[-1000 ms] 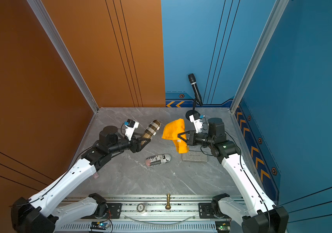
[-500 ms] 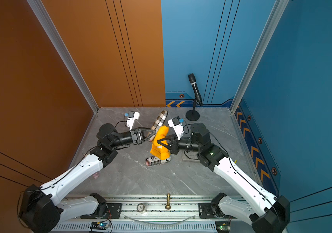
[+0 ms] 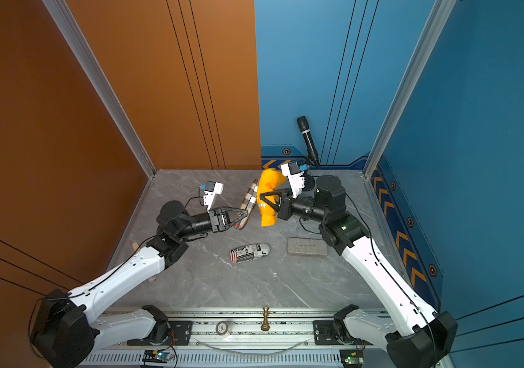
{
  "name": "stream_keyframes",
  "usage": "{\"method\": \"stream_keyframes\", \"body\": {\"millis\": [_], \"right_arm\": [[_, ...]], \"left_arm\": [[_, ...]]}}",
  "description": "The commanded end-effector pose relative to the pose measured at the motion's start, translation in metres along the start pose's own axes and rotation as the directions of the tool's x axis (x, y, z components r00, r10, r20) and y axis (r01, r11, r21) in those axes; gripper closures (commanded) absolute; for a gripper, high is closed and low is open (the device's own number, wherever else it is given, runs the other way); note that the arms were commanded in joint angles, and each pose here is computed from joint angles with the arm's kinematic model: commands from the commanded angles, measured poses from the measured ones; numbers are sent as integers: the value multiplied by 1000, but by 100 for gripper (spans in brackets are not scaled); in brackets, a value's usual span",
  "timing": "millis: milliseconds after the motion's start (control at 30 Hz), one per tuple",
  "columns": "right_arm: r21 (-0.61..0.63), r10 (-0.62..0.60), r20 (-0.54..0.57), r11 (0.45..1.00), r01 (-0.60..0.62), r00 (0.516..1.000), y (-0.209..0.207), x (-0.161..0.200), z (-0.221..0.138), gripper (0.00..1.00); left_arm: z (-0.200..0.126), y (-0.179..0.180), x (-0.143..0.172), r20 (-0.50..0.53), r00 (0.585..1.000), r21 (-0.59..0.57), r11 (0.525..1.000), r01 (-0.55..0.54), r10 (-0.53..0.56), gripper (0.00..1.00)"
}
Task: Wipe the eyeglass case
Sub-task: Wipe the dirt from the eyeglass case.
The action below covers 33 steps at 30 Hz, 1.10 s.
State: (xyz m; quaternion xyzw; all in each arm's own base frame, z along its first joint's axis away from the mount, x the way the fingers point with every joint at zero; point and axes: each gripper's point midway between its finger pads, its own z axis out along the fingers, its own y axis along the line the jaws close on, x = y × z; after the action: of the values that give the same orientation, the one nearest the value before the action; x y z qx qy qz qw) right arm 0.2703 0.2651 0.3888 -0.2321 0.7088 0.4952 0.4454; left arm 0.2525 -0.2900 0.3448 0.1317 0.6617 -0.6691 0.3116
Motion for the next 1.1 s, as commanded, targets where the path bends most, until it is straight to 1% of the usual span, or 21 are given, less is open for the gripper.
{"method": "stream_keyframes", "body": {"millis": [0,100,200,300,433,500,567,633,700,833,933,1000,1067], "right_arm": [[-67,15,-72,998,-20,997,13,37,14,100],[-145,-1,-84,989,-11,996,34,53,17,100],[-166,-29,-85,986,14,996,41,52,13,100],[-134,-27,-56,991,19,998,22,28,5,100],[-106,-23,-28,994,20,999,0,-15,-2,100],[-94,-29,-27,995,26,999,-5,-27,0,100],[-87,-30,-45,996,26,999,-7,-29,3,100],[-88,-33,-67,996,27,997,-6,-23,4,100],[-90,-34,-109,996,24,994,-2,-6,5,100],[-110,-14,-201,994,-8,979,6,44,7,100],[-158,6,-222,987,-42,975,22,71,7,100],[-203,2,-223,978,-48,975,38,78,6,100],[-233,-17,-209,972,-33,978,49,75,6,100]], "left_arm": [[3,-23,2,-45,999,77,997,-27,30,59],[0,-23,-1,-37,999,74,997,-21,24,59],[0,-24,0,-41,999,76,997,-10,13,59],[1,-25,5,-65,998,85,996,6,-1,59],[3,-25,12,-100,995,96,995,26,-17,59],[4,-24,14,-105,994,95,995,30,-20,59],[4,-25,14,-105,994,96,995,29,-19,59],[4,-23,13,-103,995,92,995,31,-21,59],[4,-21,12,-105,994,91,995,32,-22,59],[4,-22,7,-93,995,102,994,28,-19,59],[3,-22,0,-75,997,110,993,36,-28,59],[2,-19,-3,-67,997,109,993,45,-38,59],[2,-19,-3,-67,997,113,992,47,-40,59]]}}
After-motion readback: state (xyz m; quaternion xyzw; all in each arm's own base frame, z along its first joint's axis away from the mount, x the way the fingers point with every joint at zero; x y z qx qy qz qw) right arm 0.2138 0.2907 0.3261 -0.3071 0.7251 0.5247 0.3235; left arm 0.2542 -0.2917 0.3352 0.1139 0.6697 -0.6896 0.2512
